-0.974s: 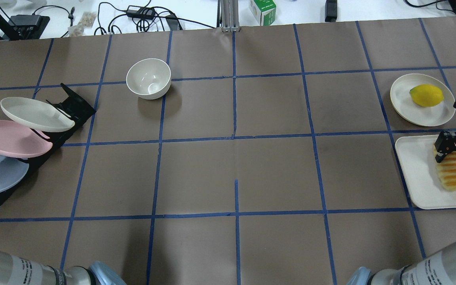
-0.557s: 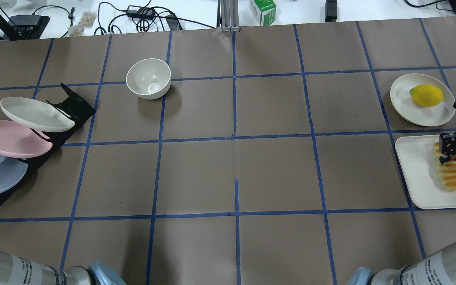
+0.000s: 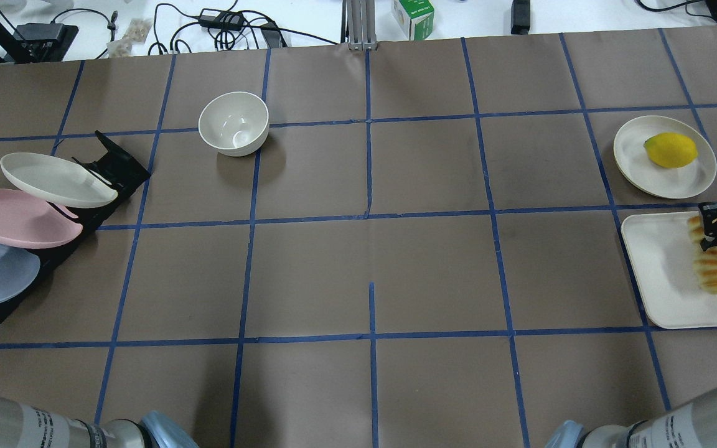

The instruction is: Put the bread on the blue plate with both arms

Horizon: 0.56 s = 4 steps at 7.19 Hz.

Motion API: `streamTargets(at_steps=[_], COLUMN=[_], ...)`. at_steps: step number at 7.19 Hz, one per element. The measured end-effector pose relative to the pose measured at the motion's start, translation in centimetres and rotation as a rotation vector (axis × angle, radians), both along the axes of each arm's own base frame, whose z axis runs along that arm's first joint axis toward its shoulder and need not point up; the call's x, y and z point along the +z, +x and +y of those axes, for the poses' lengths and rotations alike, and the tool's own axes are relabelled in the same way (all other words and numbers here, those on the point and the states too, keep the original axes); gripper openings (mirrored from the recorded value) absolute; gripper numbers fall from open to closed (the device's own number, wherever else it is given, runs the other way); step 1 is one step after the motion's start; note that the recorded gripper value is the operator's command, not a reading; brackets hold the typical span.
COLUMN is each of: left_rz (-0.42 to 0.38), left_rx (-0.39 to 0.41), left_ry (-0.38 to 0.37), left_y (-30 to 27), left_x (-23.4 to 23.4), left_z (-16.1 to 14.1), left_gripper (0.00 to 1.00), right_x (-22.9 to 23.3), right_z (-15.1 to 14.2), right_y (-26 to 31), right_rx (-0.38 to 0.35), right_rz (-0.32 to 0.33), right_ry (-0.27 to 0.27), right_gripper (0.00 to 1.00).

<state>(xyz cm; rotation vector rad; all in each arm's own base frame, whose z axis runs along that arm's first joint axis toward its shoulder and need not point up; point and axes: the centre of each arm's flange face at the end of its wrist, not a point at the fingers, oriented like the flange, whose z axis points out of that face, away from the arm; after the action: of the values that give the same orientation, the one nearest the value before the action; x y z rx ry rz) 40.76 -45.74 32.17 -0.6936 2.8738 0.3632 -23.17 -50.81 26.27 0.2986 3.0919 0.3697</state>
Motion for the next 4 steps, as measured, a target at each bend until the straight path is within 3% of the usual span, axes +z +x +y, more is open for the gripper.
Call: streamTargets(at_steps=[1, 2, 3, 4], left_rz=[0.01, 0.02, 0.03, 0.033], left_rx=[-0.036, -0.054, -0.053, -0.039], left_ry=[0.014, 0.028, 0.036, 0.037], left_y=[-0.1, -0.1, -0.1, 0.1], left_x=[1.0, 0.8, 0.0, -1.0], left_z=[0.3, 0.5, 0.4, 0.1], left_gripper=[0.0, 0.09, 0.28, 0.37], right_x=[3.4, 7.0, 10.1, 12.0], right_z=[-1.4, -3.0, -4.6, -5.6], right_y=[1.3, 2.7, 4.8, 7.2], right_rx=[0.025, 0.049, 0.064, 0.061], right_rz=[-0.003, -0.005, -0.026, -0.055], right_ry=[-0.004, -0.001, -0.005, -0.017], right_gripper=[0.0, 0.0, 0.0, 0.0])
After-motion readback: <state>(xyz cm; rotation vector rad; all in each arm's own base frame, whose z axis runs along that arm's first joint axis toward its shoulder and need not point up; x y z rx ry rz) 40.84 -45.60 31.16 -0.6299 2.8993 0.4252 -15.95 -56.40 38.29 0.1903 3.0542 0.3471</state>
